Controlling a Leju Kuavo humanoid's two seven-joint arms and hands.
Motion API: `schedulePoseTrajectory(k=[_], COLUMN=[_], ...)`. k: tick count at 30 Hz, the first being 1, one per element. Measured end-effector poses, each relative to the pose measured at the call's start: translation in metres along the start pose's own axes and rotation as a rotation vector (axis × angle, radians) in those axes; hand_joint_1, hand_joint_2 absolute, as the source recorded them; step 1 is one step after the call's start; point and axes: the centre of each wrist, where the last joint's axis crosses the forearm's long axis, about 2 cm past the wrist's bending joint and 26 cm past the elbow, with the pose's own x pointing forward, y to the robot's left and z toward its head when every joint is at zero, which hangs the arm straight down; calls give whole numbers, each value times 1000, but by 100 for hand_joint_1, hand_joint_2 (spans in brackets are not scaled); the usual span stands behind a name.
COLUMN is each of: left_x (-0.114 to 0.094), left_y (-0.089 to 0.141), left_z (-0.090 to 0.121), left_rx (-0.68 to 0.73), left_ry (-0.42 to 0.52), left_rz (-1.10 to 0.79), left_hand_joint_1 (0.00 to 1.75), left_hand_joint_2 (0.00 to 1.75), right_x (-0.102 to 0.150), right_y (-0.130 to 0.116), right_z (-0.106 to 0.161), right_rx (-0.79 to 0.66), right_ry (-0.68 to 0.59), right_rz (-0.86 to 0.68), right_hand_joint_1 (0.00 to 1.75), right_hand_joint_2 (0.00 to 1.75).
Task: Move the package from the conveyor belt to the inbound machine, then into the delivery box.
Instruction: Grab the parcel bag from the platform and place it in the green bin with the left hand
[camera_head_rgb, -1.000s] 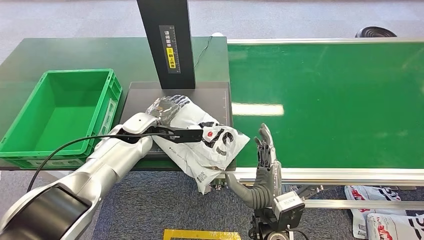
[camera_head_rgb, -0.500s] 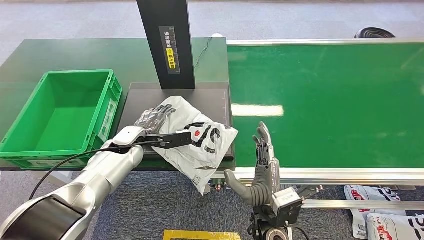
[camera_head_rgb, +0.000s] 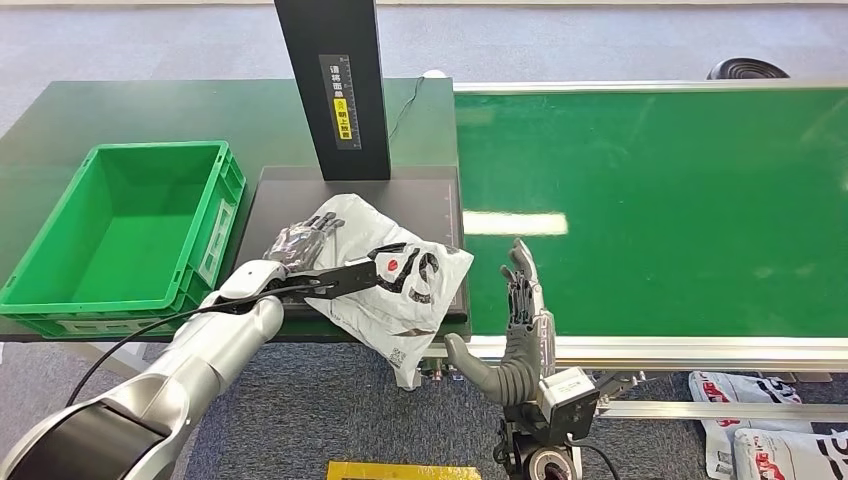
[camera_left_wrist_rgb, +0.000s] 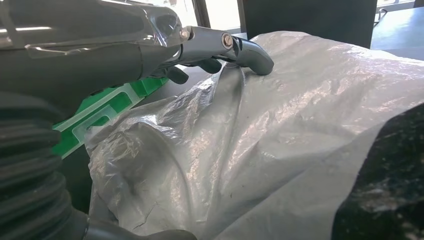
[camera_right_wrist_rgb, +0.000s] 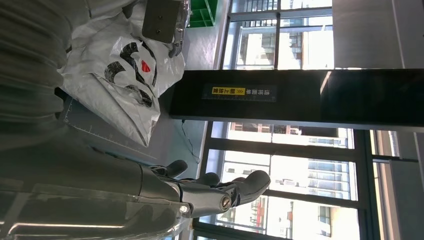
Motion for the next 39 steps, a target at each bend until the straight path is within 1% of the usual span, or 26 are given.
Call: schedulePoseTrajectory(k=[1,4,5,10,28,31,32,34,37,39], left_x=[0,-1,-2,-4,-14,-17,-18,-22,-30,-37], left_y=[0,-3,-5,-11,-10,-14,-16,-16,-4,8], left_z=[0,1,1,2,5,7,8,9,12,14], left_rx=[0,-2,-3,-13,19,118,175,318,530,628], left_ry=[1,3,5,12,32,15,-1,-46,-123,-154], left_rz=[3,14,19,33,70,160,227,426,735,847], left_hand_joint_1=[36,163,172,175,175,175,175,175,175,175], left_hand_joint_2=[175,175,175,175,175,175,175,175,175,175], right_x=[0,0,0,0,-1,0,0,1,1,1], right_y=[0,0,0,0,-3,-4,-4,-5,-5,-6], right_z=[0,0,0,0,0,0,0,2,3,3], right_rx=[0,2,3,8,11,13,12,7,-1,-10], right_ry=[1,3,4,9,17,17,19,23,29,31], right_rz=[0,2,3,10,20,29,31,35,40,43], right_hand_joint_1=[0,0,0,0,0,0,0,0,0,0], right_hand_joint_2=[175,175,175,175,175,175,175,175,175,175])
